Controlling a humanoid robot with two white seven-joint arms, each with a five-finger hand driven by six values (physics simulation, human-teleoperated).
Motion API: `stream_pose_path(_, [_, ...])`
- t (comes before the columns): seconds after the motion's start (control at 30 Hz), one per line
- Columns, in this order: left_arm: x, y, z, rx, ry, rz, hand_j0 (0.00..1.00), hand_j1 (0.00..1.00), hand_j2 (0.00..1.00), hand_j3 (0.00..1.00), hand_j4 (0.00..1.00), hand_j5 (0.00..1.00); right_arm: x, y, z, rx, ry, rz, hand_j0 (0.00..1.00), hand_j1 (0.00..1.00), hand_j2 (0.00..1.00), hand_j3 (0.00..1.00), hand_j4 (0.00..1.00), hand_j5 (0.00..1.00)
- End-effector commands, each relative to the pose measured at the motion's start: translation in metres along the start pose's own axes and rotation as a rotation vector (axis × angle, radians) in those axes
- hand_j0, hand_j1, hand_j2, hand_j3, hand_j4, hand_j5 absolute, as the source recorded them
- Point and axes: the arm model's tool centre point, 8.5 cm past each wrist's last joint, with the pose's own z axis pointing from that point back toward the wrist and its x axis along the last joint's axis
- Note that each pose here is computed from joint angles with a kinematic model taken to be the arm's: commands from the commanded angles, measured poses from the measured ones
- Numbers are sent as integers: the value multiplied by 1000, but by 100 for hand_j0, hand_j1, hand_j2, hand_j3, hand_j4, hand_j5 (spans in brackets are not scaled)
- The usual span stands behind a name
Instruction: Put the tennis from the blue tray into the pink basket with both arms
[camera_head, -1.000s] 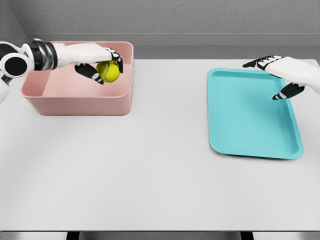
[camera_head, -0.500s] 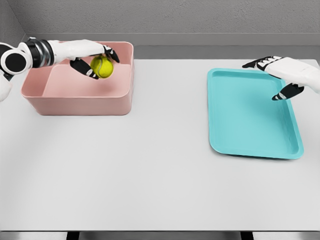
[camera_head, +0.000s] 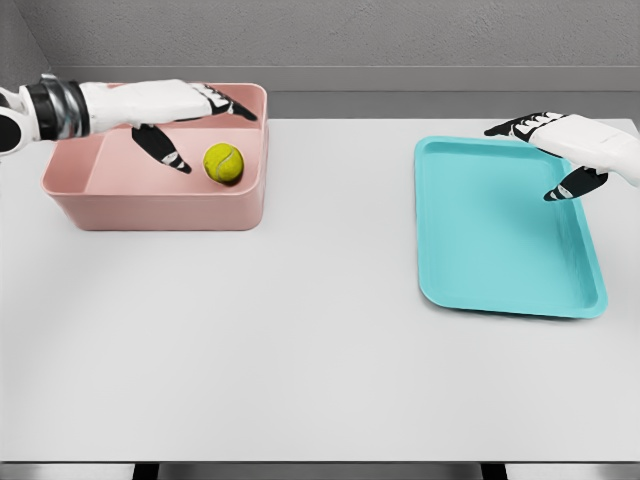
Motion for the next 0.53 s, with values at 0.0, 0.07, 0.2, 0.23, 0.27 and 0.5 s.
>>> stream_pose_path(0.0, [10, 9, 21, 21, -40, -29, 100, 100, 100, 100, 100, 100, -1, -1, 1, -2, 2, -4, 100, 100, 100, 100, 100, 100])
stream_pose_path(0.07, [14, 10, 30, 23, -46, -35, 100, 100, 100, 100, 100, 100, 0, -1, 1, -2, 1, -3, 100, 100, 100, 100, 100, 100])
stream_pose_path(0.2, [18, -4, 37, 13, -62, -15, 100, 100, 100, 100, 100, 100, 0, -1, 1, -2, 1, -3, 100, 100, 100, 100, 100, 100])
stream_pose_path(0.23, [16, -10, 42, 9, -53, -6, 100, 100, 100, 100, 100, 100, 0, -1, 1, -2, 1, -3, 100, 100, 100, 100, 100, 100])
stream_pose_path(0.27, [13, -17, 49, 4, -41, 6, 100, 100, 100, 100, 100, 100, 0, -1, 1, -2, 1, -3, 100, 100, 100, 100, 100, 100])
stream_pose_path(0.5, [1, -39, 73, -23, 15, 39, 100, 100, 100, 100, 100, 100, -1, -1, 2, -3, 1, 0, 100, 100, 100, 100, 100, 100])
